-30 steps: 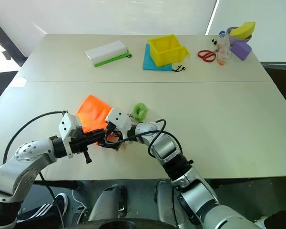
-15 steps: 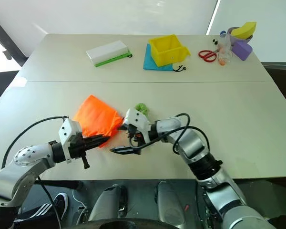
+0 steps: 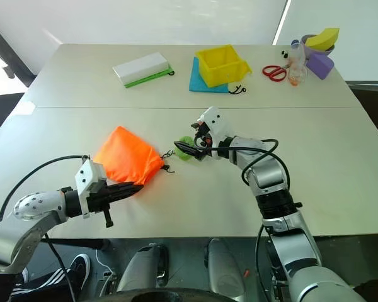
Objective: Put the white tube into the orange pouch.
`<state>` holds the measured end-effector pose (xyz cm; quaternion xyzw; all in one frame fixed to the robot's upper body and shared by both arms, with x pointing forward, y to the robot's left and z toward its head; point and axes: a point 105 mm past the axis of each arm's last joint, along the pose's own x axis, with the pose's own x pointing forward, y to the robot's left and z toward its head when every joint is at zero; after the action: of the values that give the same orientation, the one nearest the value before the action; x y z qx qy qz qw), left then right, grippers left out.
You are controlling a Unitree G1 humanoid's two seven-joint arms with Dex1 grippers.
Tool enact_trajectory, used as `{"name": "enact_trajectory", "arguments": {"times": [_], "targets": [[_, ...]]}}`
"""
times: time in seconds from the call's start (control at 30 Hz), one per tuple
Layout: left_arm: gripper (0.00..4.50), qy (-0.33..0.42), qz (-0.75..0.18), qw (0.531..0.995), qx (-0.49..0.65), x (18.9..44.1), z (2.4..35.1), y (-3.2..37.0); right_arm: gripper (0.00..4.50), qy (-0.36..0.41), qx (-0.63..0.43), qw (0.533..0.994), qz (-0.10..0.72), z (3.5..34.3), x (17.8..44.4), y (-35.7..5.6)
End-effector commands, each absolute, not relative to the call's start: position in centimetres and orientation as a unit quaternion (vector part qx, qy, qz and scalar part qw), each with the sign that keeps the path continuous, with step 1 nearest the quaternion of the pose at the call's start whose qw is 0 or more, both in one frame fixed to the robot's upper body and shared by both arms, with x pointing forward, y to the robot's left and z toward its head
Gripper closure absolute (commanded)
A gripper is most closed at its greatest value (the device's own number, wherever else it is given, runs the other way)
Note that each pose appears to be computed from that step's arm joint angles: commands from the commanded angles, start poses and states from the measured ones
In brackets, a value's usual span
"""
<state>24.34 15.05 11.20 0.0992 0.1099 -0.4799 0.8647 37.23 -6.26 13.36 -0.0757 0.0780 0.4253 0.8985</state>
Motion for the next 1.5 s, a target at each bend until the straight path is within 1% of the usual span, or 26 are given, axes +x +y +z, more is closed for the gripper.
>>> {"name": "enact_trajectory", "arguments": {"times": [0.03,0.23,0.37,0.43,0.47,0.5,0.53,0.67,0.7,0.8,0.93,1.07,1.13,1.2,1.27,1.37,1.5], "targets": [[4.50,0.091,-0.481,0.865,0.107,24.5,11.8,14.8,0.04,0.071,-0.096,0.896,0.427,13.8,37.6,-5.9],[4.50,0.089,-0.480,0.866,0.106,24.5,11.7,14.7,0.04,0.107,-0.122,0.907,0.390,12.1,38.8,-7.0],[4.50,0.089,-0.479,0.867,0.106,24.5,11.6,14.7,0.04,0.120,-0.126,0.902,0.395,11.6,38.7,-7.3],[4.50,0.089,-0.478,0.868,0.104,24.5,11.6,14.7,0.54,0.120,-0.138,0.900,0.395,11.4,38.7,-7.2],[4.50,0.089,-0.477,0.868,0.104,24.5,11.5,14.6,0.88,0.123,-0.131,0.899,0.399,11.3,38.6,-7.0],[4.50,0.089,-0.477,0.868,0.104,24.5,11.5,14.6,1.44,0.126,-0.127,0.898,0.402,11.2,38.5,-6.9],[4.50,0.089,-0.477,0.868,0.104,24.5,11.5,14.6,1.86,0.127,-0.134,0.896,0.404,11.1,38.4,-6.7],[4.50,0.088,-0.478,0.868,0.102,24.5,11.6,14.5,4.04,0.131,-0.135,0.888,0.420,10.7,37.9,-5.9],[4.50,0.088,-0.478,0.868,0.103,24.5,11.6,14.5,4.44,0.130,-0.137,0.889,0.418,10.7,37.9,-5.8],[4.50,0.087,-0.478,0.868,0.102,24.5,11.6,14.4,4.44,0.129,-0.140,0.890,0.415,10.8,37.9,-6.0],[4.50,0.086,-0.477,0.869,0.101,24.5,11.6,14.5,4.44,0.115,-0.127,0.893,0.417,11.9,37.5,-7.3],[4.50,0.084,-0.473,0.871,0.097,24.5,11.6,14.5,4.44,0.103,-0.117,0.885,0.439,13.3,35.5,-9.6],[4.50,0.083,-0.469,0.873,0.103,24.6,11.6,14.6,4.44,0.111,-0.111,0.882,0.444,13.5,34.1,-11.1],[4.50,0.085,-0.471,0.872,0.103,24.6,11.5,14.5,4.44,0.127,-0.109,0.874,0.455,13.4,32.2,-12.7],[4.50,0.084,-0.478,0.868,0.103,24.5,11.5,14.4,4.44,0.142,-0.109,0.869,0.461,13.1,30.9,-13.6],[4.50,0.079,-0.497,0.857,0.112,24.4,11.7,14.0,4.44,0.164,-0.109,0.868,0.456,12.5,29.7,-14.8],[4.50,0.079,-0.516,0.845,0.113,24.2,12.4,13.8,4.44,0.175,-0.116,0.877,0.433,12.1,29.6,-16.3]]}}
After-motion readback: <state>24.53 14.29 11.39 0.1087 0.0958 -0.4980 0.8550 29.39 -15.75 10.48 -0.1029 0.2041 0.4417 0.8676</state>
